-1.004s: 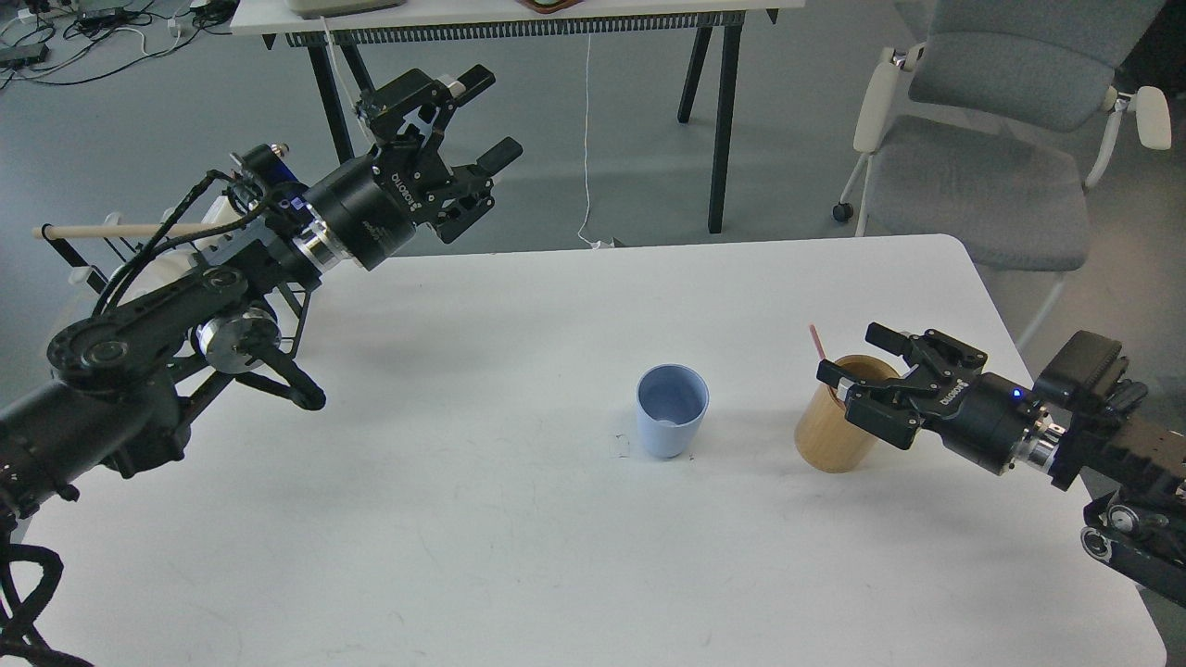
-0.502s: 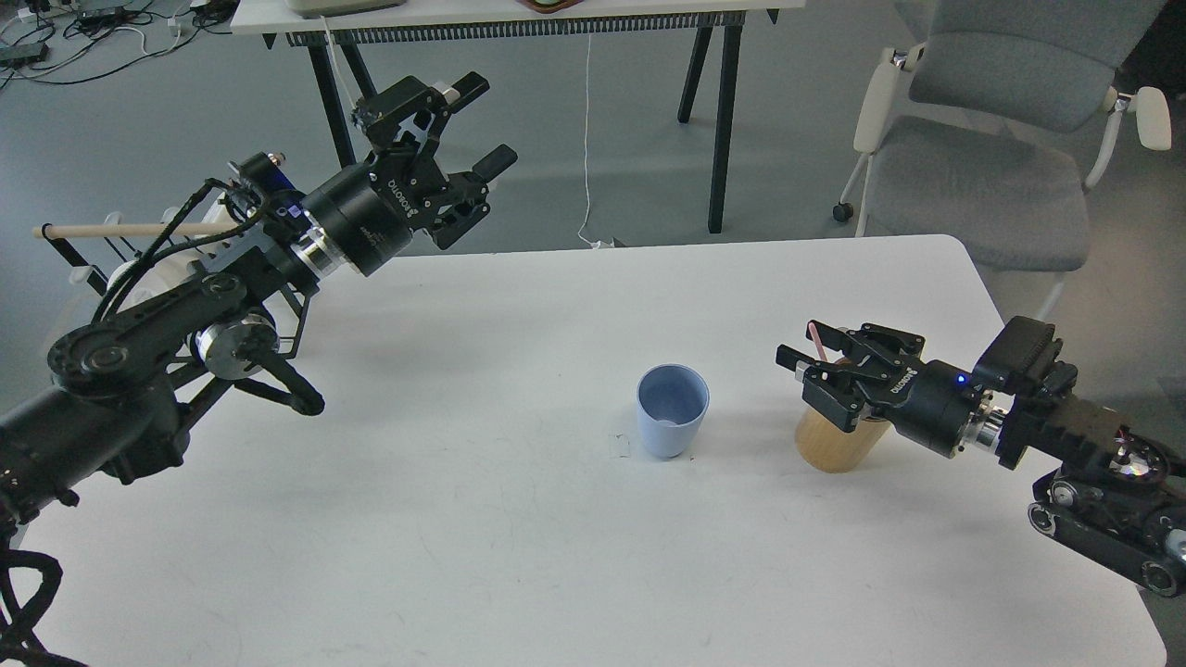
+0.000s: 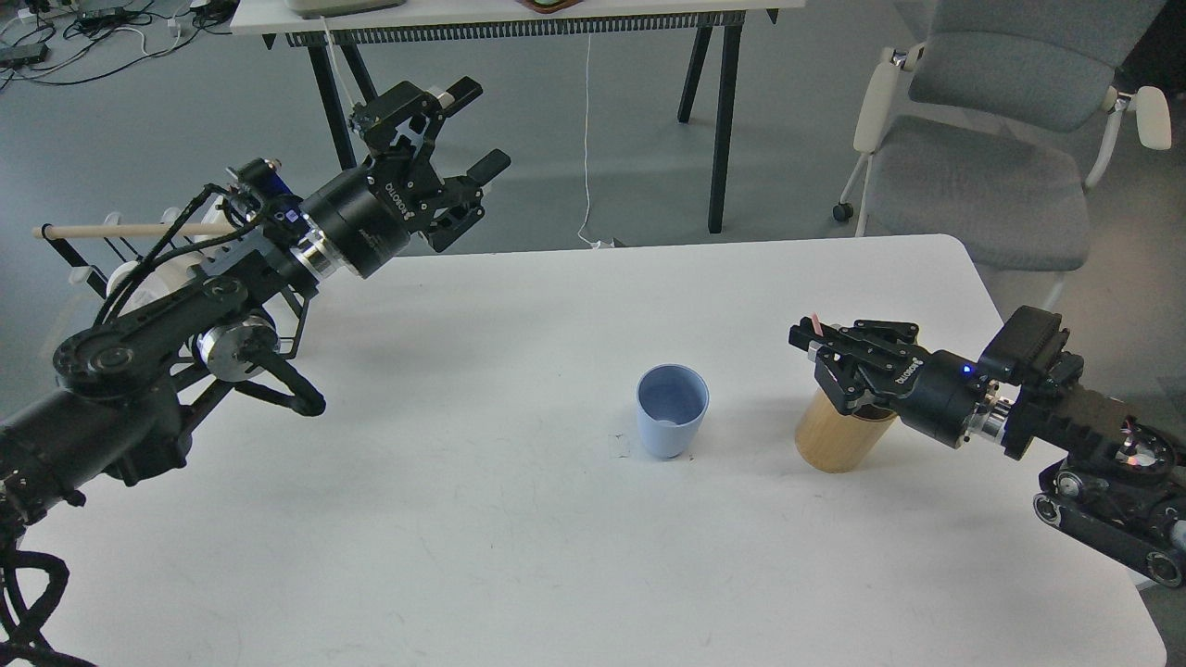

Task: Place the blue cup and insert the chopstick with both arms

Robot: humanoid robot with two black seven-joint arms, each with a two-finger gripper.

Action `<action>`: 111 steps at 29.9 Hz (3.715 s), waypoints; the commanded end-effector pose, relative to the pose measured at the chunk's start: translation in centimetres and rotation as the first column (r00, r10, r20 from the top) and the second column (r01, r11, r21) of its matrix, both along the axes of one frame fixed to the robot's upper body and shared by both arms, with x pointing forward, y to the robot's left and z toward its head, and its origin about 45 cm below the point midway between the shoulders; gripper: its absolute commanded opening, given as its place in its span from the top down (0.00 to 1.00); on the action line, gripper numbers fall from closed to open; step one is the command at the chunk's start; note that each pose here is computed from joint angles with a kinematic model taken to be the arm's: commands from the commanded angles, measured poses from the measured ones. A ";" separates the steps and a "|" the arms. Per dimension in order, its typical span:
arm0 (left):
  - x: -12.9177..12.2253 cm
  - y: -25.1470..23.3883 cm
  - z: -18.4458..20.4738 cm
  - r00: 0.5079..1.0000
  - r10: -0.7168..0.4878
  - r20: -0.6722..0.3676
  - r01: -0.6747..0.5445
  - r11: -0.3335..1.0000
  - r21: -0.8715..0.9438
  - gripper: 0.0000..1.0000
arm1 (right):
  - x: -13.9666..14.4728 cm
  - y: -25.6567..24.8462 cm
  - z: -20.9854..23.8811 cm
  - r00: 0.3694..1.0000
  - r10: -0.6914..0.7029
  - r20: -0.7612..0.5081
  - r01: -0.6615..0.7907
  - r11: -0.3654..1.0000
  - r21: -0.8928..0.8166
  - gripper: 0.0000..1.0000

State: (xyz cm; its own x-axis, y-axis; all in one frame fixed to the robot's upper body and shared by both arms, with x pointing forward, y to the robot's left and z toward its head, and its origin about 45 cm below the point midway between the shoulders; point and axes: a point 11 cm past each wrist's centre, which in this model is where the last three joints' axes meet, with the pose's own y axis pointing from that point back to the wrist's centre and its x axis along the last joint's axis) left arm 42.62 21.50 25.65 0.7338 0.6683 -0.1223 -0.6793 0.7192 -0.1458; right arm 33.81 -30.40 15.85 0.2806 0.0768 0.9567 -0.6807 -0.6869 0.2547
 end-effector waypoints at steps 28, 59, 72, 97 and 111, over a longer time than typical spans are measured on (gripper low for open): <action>0.2 -1.3 -1.0 1.000 -0.003 -0.021 0.002 1.000 -0.013 0.18 | 0.3 -4.8 13.4 0.969 -0.036 0.244 0.033 0.999 0.016 1.00; -0.1 4.0 -6.2 0.982 0.143 -0.122 -0.134 0.988 0.077 0.15 | 3.4 11.3 6.7 0.972 0.191 0.135 -0.213 0.962 0.173 0.99; -0.2 3.9 -6.4 0.981 0.144 -0.128 -0.136 0.988 0.071 0.14 | 3.6 11.4 6.2 0.975 0.184 0.128 -0.205 0.964 0.169 0.91; -0.2 3.9 -6.4 0.981 0.144 -0.128 -0.137 0.988 0.067 0.13 | 6.3 11.0 11.7 0.996 -0.021 0.082 -0.024 0.863 0.505 0.05; 0.6 6.1 -4.4 0.975 0.202 -0.089 -0.200 0.979 0.030 0.13 | 7.8 2.9 11.1 0.775 0.090 -0.625 0.582 0.284 0.762 0.01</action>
